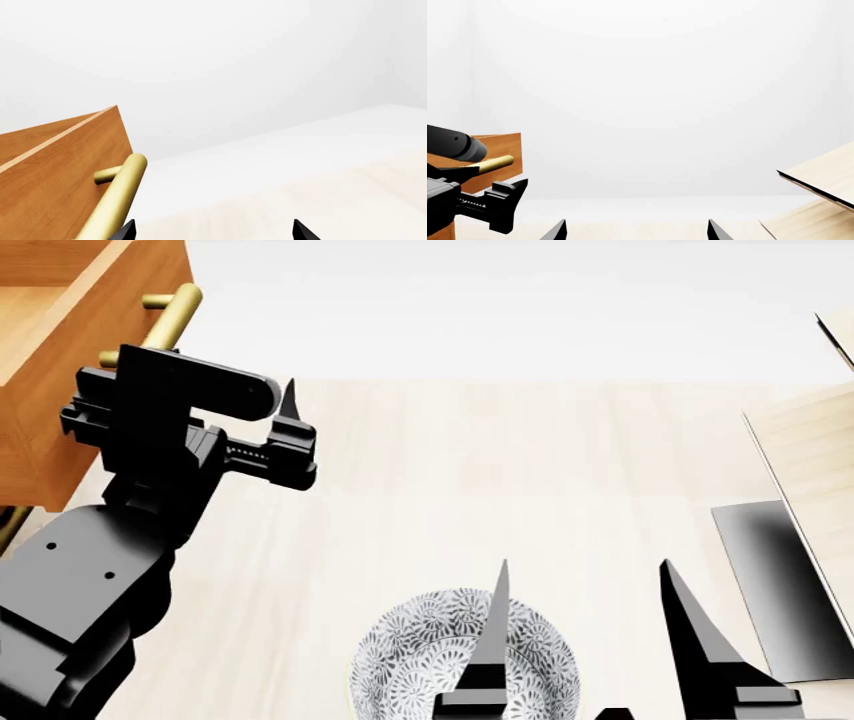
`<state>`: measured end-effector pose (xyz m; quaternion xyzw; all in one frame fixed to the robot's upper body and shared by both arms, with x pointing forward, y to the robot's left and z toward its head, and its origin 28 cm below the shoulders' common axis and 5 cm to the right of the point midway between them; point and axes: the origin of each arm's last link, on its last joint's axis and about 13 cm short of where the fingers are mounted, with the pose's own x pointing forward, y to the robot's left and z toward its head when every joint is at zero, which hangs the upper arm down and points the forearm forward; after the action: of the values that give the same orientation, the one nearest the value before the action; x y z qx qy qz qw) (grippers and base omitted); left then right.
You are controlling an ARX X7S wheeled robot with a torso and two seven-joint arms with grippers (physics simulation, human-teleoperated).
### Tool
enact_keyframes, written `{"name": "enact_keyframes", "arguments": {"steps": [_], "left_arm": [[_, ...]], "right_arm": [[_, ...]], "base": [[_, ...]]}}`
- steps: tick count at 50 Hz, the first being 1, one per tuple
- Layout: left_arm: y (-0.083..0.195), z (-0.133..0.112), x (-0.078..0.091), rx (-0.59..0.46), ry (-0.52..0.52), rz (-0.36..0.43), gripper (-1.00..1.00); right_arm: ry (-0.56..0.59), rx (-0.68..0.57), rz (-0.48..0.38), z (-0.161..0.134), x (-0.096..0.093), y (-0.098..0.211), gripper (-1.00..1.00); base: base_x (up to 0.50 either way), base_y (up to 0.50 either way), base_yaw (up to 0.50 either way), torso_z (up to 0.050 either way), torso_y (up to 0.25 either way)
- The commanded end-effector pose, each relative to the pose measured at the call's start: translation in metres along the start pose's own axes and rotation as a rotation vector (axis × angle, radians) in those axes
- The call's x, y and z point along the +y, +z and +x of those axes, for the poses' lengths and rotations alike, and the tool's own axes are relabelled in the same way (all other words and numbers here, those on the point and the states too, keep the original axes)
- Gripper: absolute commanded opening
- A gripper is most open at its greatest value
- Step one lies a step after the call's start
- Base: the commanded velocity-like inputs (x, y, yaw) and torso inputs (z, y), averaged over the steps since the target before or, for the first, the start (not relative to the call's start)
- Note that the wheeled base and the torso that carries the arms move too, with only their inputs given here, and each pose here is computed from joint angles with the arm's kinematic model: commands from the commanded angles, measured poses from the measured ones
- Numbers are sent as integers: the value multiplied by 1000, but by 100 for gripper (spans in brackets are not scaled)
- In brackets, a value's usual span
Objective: Close the top drawer of the cabinet.
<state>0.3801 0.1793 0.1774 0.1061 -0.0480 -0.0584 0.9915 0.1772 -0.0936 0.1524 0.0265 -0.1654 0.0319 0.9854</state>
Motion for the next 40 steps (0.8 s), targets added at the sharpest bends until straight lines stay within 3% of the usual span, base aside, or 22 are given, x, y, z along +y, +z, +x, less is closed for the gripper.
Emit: {"name": "enact_keyframes", "arguments": {"steps": [1,40], "left_arm": [[10,-1,21,-19,66,31,100],[10,-18,65,-2,195,63,100]], "right_arm": [[2,2,-1,0,1,0,100],[15,13,-4,-1,3,-3,100]], "base": [[0,0,0,0,0],[0,0,0,0,1]]}}
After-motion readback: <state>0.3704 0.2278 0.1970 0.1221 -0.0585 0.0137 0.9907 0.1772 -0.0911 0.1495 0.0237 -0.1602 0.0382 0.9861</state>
